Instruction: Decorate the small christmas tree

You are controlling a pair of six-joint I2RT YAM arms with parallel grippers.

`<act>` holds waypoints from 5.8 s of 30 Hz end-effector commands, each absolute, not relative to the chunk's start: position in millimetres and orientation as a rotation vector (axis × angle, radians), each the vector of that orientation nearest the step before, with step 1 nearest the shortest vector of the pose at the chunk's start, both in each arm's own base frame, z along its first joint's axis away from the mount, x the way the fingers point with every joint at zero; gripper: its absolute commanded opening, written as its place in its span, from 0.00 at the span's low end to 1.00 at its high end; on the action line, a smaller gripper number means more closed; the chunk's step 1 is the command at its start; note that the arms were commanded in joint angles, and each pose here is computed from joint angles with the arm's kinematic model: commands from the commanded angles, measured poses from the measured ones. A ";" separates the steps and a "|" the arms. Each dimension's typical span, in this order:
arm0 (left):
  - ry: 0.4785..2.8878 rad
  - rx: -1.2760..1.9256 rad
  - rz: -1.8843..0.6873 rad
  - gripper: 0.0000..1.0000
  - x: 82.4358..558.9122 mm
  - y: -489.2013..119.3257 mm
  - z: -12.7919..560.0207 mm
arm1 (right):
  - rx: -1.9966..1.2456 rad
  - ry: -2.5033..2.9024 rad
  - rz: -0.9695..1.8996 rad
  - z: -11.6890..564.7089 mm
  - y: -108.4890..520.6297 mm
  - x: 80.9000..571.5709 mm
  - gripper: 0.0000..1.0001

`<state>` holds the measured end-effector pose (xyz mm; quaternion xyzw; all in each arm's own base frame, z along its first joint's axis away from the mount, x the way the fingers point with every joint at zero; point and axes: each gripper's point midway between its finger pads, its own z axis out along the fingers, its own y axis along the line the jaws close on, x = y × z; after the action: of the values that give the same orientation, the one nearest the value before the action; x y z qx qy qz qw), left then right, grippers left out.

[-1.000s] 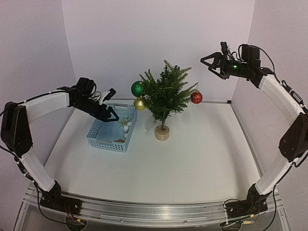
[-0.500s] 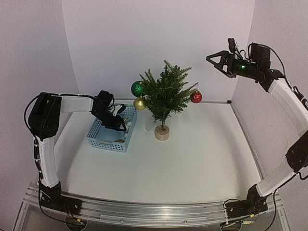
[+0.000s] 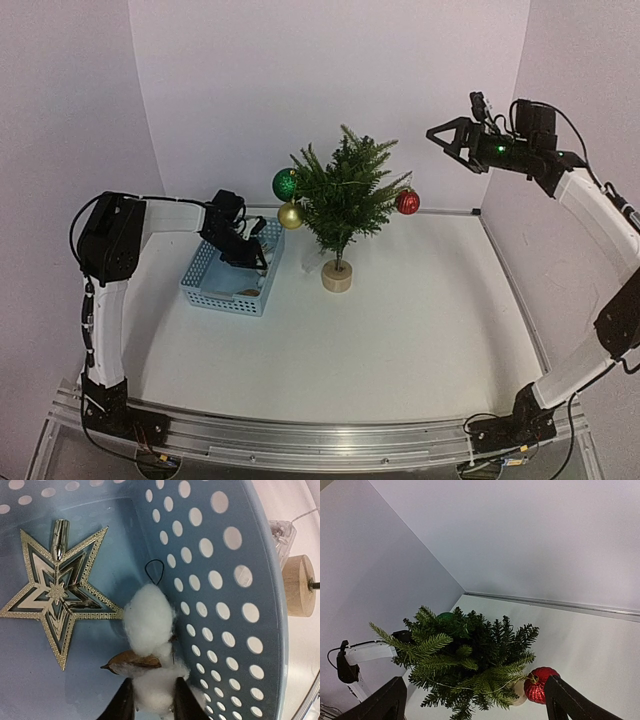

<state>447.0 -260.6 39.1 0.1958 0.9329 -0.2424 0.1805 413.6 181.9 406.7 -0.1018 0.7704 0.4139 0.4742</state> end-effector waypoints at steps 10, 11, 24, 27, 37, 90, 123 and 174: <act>2.502 0.502 -0.676 0.00 475.4 -249.1 103.5 | -0.256 1.823 1.011 429.5 179.9 396.0 0.95; 2.466 0.520 -0.665 0.00 476.8 -246.5 118.7 | -0.257 1.820 1.011 430.7 180.1 395.2 0.95; 2.138 0.845 -0.471 0.00 446.1 -227.9 255.6 | -0.270 1.775 1.026 450.1 179.9 384.3 0.95; 2.034 0.914 -0.430 0.00 443.0 -227.9 294.7 | -0.272 1.762 1.031 456.1 179.2 379.9 0.95; 1.602 1.104 -0.400 0.00 392.2 -260.5 436.2 | -0.268 1.721 1.055 474.0 178.0 359.1 0.95; 1.547 1.132 -0.900 0.00 340.4 -419.8 427.2 | -0.273 1.653 1.043 488.9 171.6 314.5 0.95; 1.597 1.131 -0.717 0.39 370.3 -423.9 390.7 | -0.259 1.690 1.074 474.6 175.7 321.9 0.95; 1.850 1.001 -0.590 0.96 375.8 -217.6 365.4 | -0.243 1.784 1.123 443.5 215.4 333.3 0.92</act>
<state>408.9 -225.0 416.7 0.3642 0.7317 -0.2265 0.5298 326.0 208.9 453.4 -0.1085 0.7281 0.4636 0.4931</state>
